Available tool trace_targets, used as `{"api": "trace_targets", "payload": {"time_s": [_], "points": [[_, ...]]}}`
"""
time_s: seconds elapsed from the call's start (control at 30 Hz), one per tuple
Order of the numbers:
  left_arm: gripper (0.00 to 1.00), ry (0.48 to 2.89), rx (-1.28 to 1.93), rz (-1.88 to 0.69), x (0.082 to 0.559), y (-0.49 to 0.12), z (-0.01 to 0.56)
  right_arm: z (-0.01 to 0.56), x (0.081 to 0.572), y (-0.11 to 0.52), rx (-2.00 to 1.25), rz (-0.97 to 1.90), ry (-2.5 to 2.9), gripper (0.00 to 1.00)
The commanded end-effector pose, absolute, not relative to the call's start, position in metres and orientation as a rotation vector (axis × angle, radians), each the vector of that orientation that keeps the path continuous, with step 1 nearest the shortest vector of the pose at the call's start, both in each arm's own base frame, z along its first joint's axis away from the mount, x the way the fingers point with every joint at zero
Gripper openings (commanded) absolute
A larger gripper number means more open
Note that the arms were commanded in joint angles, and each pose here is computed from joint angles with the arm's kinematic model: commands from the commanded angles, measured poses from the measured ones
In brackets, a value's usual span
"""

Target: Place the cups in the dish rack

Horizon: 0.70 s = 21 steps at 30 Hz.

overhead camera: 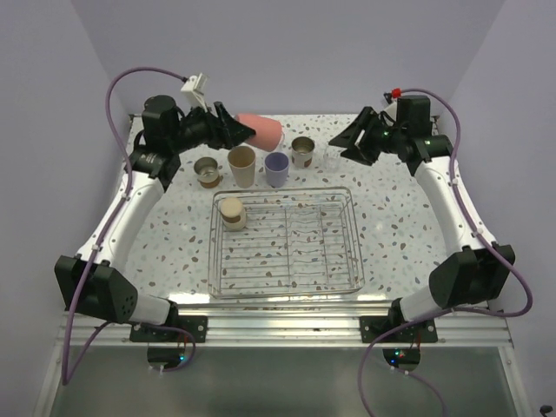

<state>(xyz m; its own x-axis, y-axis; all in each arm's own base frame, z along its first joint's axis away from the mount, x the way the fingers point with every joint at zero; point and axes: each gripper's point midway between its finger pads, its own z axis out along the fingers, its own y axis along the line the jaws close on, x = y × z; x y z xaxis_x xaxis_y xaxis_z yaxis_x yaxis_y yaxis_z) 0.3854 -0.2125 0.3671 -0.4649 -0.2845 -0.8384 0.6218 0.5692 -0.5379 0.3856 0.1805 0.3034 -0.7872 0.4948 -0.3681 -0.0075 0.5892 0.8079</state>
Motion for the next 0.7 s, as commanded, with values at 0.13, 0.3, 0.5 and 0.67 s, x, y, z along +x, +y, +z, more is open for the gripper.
{"api": "trace_targets", "payload": {"time_s": [0.13,0.3,0.5,0.67], "points": [[0.00,1.931,0.455,-0.748,0.348,-0.218,0.320,0.285,0.352,0.144,0.340,0.829,2.377,0.57],[0.00,2.037,0.528,-0.634,0.330,-0.232,0.279,0.283,0.347,0.144,0.343,0.833,2.390,0.56],[0.00,2.113,0.571,-0.452,0.322,-0.225,0.243,0.278,0.336,0.141,0.346,0.812,2.409,0.56],[0.00,2.179,0.590,-0.427,0.316,-0.224,0.209,0.274,0.324,0.135,0.346,0.778,2.433,0.56]]}}
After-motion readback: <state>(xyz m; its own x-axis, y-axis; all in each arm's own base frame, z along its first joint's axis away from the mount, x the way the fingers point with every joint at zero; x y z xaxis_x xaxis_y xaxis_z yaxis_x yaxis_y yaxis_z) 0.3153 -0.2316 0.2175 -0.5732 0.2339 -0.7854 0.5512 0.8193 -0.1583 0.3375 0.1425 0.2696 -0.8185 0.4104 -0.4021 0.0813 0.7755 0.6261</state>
